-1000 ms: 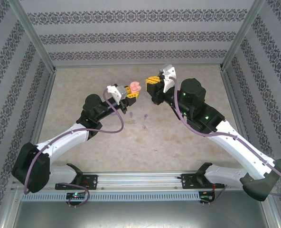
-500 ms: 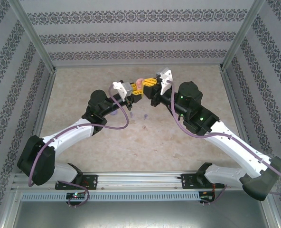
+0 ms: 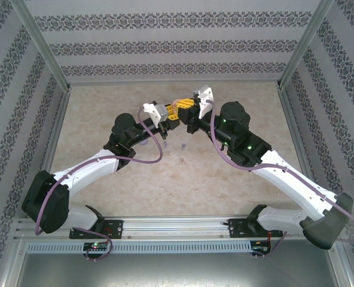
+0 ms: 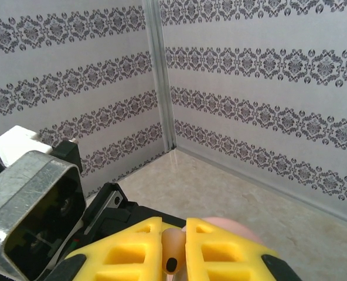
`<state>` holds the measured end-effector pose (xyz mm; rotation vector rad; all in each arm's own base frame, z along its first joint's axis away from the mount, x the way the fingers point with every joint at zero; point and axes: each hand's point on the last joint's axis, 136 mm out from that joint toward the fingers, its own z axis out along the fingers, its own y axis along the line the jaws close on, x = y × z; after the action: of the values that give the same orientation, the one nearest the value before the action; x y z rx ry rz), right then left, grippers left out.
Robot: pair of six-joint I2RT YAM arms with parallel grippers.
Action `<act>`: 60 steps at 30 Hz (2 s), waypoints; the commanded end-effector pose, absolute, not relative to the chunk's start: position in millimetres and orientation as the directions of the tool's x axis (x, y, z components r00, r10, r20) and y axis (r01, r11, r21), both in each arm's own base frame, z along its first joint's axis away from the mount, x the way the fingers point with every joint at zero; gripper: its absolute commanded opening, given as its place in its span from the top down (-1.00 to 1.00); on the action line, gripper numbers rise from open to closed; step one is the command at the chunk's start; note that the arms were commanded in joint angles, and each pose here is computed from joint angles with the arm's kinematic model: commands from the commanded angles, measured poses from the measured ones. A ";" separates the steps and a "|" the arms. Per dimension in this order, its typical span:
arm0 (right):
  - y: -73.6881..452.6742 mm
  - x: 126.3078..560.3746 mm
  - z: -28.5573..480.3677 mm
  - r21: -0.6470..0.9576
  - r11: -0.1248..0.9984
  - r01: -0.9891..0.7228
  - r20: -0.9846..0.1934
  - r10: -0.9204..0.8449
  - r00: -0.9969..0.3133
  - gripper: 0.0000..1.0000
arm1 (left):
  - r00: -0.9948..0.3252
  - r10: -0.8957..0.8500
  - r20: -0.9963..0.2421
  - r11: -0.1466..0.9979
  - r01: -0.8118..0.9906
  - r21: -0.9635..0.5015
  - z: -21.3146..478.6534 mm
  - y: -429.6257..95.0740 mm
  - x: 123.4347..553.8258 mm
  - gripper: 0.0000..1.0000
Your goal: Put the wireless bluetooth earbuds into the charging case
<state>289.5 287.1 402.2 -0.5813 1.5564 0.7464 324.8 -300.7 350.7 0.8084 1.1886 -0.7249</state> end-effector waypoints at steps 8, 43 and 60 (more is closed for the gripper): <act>281.5 297.4 399.0 0.155 0.670 -0.726 -0.988 0.089 -0.128 0.76 | 0.305 -0.121 -0.945 0.507 0.837 0.206 388.3 -301.8 306.8 1.00; 270.0 303.0 381.5 0.207 0.688 -0.696 -0.977 0.117 -0.176 0.87 | 0.322 -0.109 -0.940 0.508 0.831 0.226 396.7 -302.2 302.6 1.00; 262.7 303.7 407.8 0.229 0.685 -0.692 -0.973 0.190 -0.134 0.92 | 0.307 -0.105 -0.946 0.492 0.842 0.219 392.9 -305.7 303.0 1.00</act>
<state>300.8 275.6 393.6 -0.4874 1.5638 0.8155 318.8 -306.2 350.9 0.8320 1.2130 -0.7401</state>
